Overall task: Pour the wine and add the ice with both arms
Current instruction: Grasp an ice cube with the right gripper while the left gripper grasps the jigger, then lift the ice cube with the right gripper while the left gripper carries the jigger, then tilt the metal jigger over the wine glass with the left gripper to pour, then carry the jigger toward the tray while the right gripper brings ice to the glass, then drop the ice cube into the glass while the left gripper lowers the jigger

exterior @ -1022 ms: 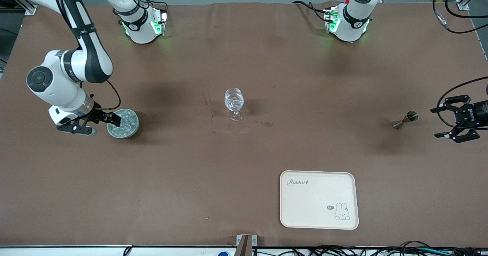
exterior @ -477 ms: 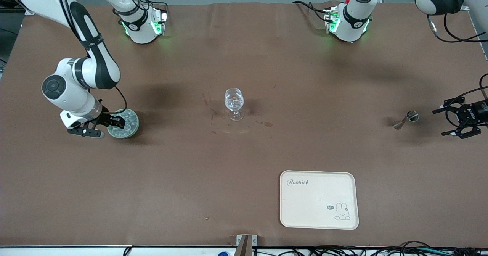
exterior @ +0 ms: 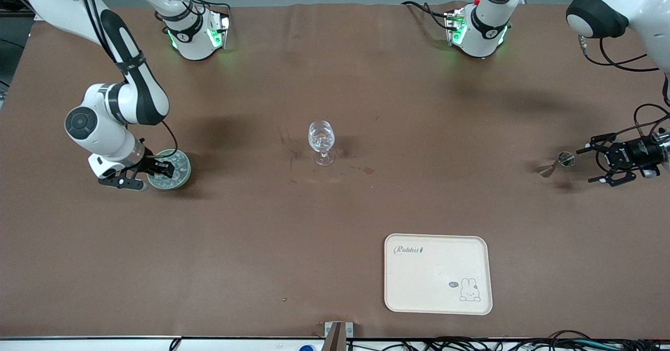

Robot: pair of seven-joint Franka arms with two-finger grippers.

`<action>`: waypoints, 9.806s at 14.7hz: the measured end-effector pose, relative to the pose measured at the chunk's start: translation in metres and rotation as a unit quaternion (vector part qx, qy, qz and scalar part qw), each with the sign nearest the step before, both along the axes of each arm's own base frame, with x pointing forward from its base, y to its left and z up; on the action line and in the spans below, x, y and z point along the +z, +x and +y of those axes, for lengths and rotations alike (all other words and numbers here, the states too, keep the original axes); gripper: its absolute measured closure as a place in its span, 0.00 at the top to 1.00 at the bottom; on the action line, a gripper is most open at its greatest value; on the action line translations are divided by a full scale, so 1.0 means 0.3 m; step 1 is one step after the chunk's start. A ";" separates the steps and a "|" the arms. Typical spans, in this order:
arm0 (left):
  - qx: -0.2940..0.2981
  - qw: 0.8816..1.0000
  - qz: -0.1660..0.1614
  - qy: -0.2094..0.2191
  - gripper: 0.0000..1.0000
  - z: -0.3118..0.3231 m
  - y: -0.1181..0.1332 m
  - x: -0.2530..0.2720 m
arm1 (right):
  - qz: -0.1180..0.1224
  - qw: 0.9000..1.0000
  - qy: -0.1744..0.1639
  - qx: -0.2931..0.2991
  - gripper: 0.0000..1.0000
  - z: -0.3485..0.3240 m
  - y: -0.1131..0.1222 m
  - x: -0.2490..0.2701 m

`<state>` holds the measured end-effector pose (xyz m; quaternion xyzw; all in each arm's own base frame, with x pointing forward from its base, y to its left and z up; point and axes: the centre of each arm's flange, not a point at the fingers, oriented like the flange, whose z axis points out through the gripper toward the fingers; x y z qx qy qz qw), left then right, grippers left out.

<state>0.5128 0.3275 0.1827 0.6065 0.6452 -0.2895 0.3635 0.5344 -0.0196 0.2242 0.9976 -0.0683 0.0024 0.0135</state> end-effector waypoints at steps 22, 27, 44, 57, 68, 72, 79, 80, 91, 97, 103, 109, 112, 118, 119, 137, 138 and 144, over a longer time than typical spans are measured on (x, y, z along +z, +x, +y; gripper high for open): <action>0.047 0.996 -0.015 -0.078 0.56 -0.123 -0.119 -0.225 | 0.017 1.000 0.000 0.005 0.09 0.019 -0.016 -0.023; 0.041 0.994 -0.013 -0.105 0.22 -0.140 -0.120 -0.209 | 0.037 0.999 0.001 0.005 0.04 0.021 -0.013 -0.016; -0.150 0.979 0.008 -0.137 0.22 -0.739 0.181 0.556 | 0.041 0.999 0.000 0.018 0.66 0.063 -0.011 -0.020; -0.245 0.966 0.027 -0.079 0.22 -1.515 0.158 0.760 | 0.049 0.999 0.000 0.021 0.41 0.058 -0.018 -0.062; -0.198 0.979 0.040 -0.006 0.22 -2.138 0.062 0.608 | 0.072 0.997 -0.001 0.020 0.32 0.059 0.036 0.000; -0.170 0.984 0.040 0.038 0.22 -2.272 0.046 0.535 | 0.100 0.995 0.009 0.010 0.32 0.064 0.134 0.158; -0.183 0.974 0.013 0.131 0.22 -2.444 0.020 0.532 | 0.094 0.995 0.018 0.001 0.32 0.046 0.293 0.585; -0.187 0.972 0.007 0.146 0.22 -2.459 0.010 0.535 | 0.082 0.996 0.018 -0.001 0.32 0.037 0.301 0.660; -0.193 0.944 -0.035 0.267 0.21 -2.619 -0.075 0.539 | -0.012 0.999 0.027 -0.021 0.32 -0.084 0.036 1.351; -0.204 0.936 -0.053 0.281 0.21 -2.650 -0.092 0.543 | -0.009 1.000 0.027 -0.006 0.32 -0.068 -0.001 1.476; -0.232 0.915 -0.078 0.322 0.21 -2.649 -0.098 0.560 | -0.001 1.000 0.015 0.000 0.32 -0.060 0.015 1.450; -0.264 0.893 -0.093 0.352 0.21 -2.673 -0.133 0.583 | -0.001 1.000 0.015 0.000 0.32 -0.058 0.016 1.451; -0.267 0.888 -0.095 0.362 0.21 -2.671 -0.120 0.609 | -0.001 1.000 0.015 0.000 0.32 -0.059 0.016 1.451; -0.232 0.920 -0.049 0.314 0.21 -2.646 -0.056 0.673 | 0.000 1.000 0.015 -0.001 0.32 -0.063 0.018 1.447; -0.226 0.927 -0.038 0.298 0.21 -2.634 -0.038 0.684 | 0.000 1.000 0.015 -0.001 0.32 -0.063 0.019 1.446; 0.039 0.998 0.011 -0.054 0.21 -1.712 0.630 0.550 | -0.012 0.991 0.059 -0.121 0.32 0.914 0.010 1.284; 0.052 0.996 0.013 -0.069 0.21 -1.695 0.658 0.522 | -0.011 0.990 0.060 -0.127 0.32 0.996 -0.005 1.254; 0.123 0.987 -0.015 -0.103 0.21 -1.602 0.772 0.313 | 0.004 0.989 0.046 -0.142 0.32 1.433 -0.129 1.005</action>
